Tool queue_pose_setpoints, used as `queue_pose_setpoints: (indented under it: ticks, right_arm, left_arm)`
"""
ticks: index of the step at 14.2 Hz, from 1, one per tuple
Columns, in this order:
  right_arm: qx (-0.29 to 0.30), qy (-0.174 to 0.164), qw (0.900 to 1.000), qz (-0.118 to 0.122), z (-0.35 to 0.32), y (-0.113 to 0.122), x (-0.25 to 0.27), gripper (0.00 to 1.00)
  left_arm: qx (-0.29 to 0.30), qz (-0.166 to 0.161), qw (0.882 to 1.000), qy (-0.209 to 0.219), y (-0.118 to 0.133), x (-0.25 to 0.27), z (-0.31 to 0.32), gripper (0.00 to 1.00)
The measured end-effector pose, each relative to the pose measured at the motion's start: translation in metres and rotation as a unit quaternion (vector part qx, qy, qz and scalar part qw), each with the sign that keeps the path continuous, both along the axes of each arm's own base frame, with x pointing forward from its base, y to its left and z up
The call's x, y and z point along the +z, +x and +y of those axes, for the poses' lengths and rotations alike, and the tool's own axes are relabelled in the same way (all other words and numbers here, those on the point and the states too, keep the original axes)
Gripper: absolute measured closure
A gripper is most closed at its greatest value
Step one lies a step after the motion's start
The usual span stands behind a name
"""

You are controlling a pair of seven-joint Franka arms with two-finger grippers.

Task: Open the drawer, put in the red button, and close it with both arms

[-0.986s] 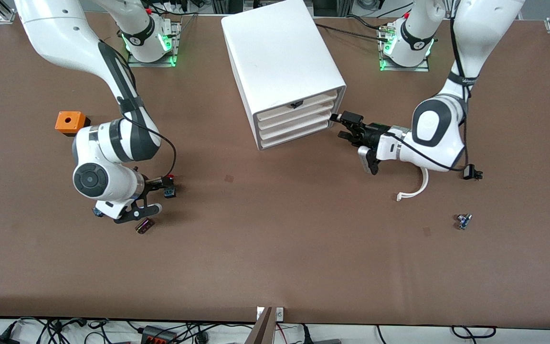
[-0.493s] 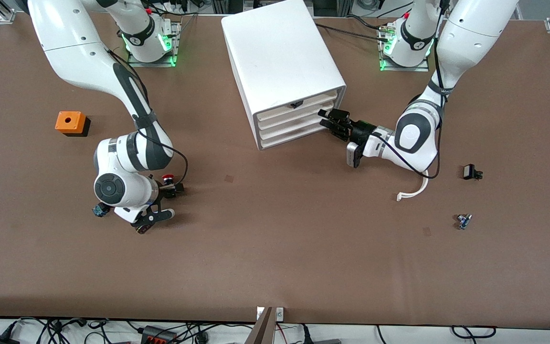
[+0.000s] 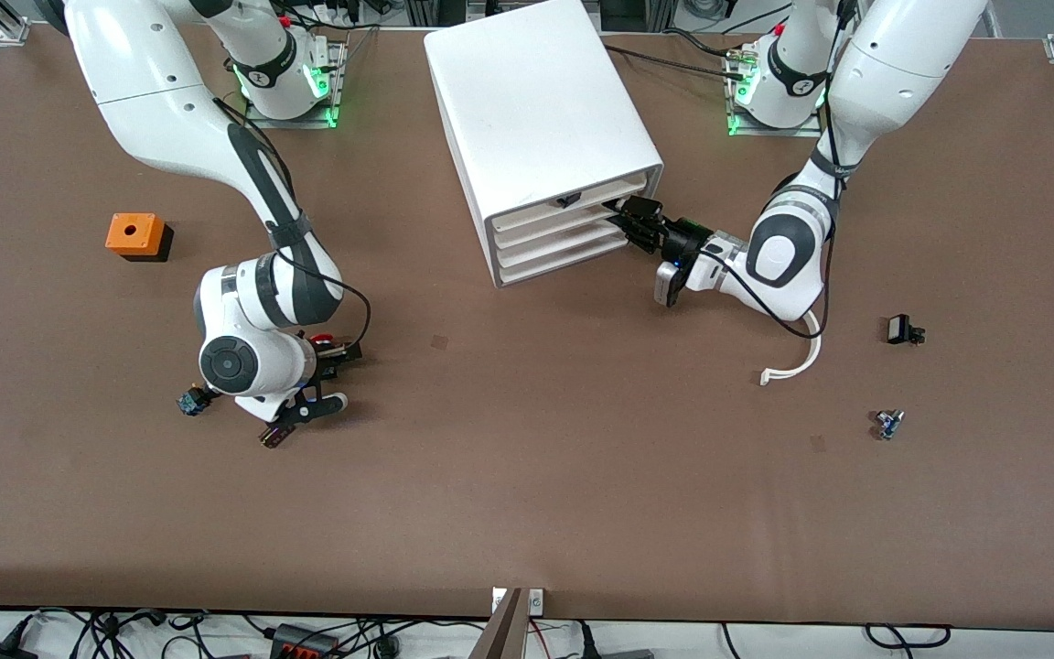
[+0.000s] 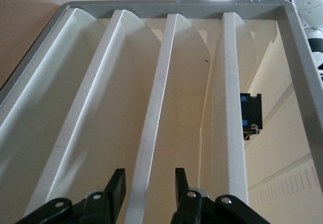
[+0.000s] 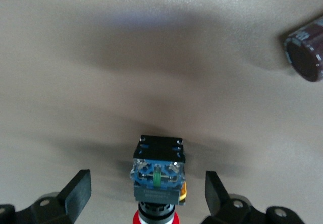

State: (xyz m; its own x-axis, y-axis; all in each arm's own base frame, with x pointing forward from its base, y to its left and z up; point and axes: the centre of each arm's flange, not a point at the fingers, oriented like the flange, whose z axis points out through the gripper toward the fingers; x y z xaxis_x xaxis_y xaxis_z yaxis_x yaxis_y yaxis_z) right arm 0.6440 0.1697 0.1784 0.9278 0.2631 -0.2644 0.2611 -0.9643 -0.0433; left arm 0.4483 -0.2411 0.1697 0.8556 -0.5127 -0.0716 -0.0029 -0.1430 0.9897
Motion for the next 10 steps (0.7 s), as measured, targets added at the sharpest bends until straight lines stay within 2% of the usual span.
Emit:
queue_pose_setpoints:
  ticks: [1, 2, 3, 4, 7, 8, 10]
  right_arm:
    - [0.0, 0.0, 1.0, 0.001, -0.001, 0.0, 0.0, 0.0]
    - [0.0, -0.001, 1.0, 0.002, -0.001, -0.001, -0.001, 0.06]
    - [-0.001, -0.001, 1.0, 0.003, -0.001, -0.001, -0.001, 0.07]
    - [-0.001, -0.001, 1.0, 0.003, -0.002, 0.0, -0.001, 0.14]
    - [-0.002, -0.001, 1.0, 0.003, -0.003, 0.0, -0.001, 0.51]
    - [-0.002, -0.001, 1.0, 0.002, -0.003, 0.0, 0.0, 0.59]
    - [-0.002, -0.001, 1.0, 0.0, -0.003, 0.001, 0.001, 0.59]
  left_arm:
    - [0.0, 0.001, 1.0, 0.0, -0.001, -0.002, 0.0, 0.6]
    - [0.0, 0.001, 1.0, 0.0, -0.001, -0.002, 0.0, 0.73]
    - [0.0, -0.001, 1.0, -0.001, 0.0, -0.002, 0.0, 0.84]
    - [0.0, -0.004, 1.0, -0.003, 0.0, -0.002, 0.0, 0.86]
    - [0.007, -0.007, 1.0, -0.005, 0.008, -0.004, -0.001, 0.86]
    - [0.01, -0.006, 1.0, -0.006, 0.013, -0.008, 0.0, 0.86]
    - [0.02, -0.008, 1.0, -0.013, 0.028, -0.012, 0.004, 0.86]
